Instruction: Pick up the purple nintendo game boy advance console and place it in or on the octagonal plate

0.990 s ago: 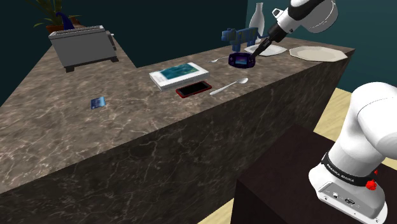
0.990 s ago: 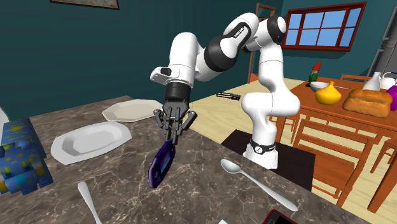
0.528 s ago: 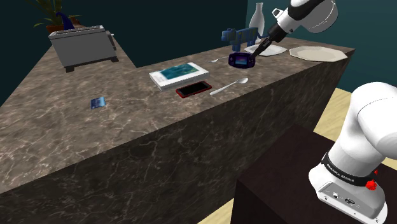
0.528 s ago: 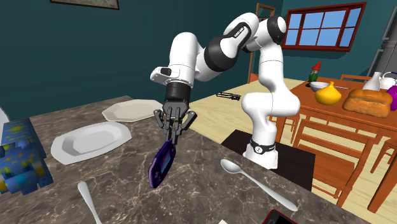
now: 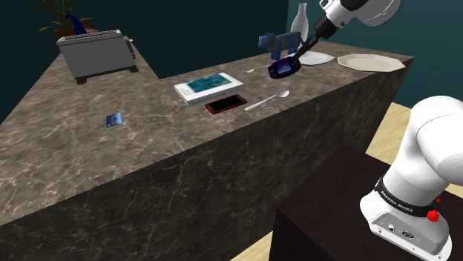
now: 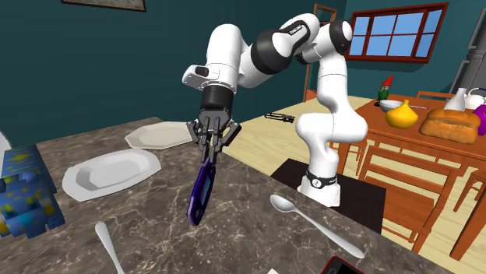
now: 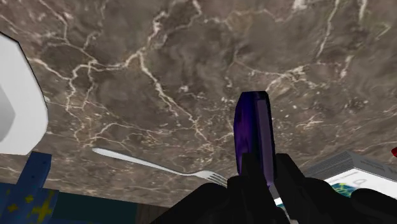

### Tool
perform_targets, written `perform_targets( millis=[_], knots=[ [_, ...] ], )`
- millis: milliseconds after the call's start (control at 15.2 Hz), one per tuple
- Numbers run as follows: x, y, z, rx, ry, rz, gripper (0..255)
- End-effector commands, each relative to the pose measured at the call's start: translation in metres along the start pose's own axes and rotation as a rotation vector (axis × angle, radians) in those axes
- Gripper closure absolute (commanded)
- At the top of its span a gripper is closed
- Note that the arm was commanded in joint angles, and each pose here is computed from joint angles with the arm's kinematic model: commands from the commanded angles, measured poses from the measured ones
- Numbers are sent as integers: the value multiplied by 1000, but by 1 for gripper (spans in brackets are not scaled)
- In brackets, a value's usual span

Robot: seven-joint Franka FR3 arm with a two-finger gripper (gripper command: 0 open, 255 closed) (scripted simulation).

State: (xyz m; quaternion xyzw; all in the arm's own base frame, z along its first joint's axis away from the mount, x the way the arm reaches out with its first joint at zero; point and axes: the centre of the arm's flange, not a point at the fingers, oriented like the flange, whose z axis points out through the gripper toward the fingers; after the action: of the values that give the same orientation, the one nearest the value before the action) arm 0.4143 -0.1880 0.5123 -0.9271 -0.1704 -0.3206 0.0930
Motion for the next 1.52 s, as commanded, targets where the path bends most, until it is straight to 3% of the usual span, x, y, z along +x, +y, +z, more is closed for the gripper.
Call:
perform_targets(
  millis=[0, 528, 1452],
  knots=[
    [7, 0, -9, 0, 0, 0, 255],
    [30, -3, -39, 0, 0, 0, 255],
    [-63, 121, -140, 0, 0, 0, 255]
  ],
)
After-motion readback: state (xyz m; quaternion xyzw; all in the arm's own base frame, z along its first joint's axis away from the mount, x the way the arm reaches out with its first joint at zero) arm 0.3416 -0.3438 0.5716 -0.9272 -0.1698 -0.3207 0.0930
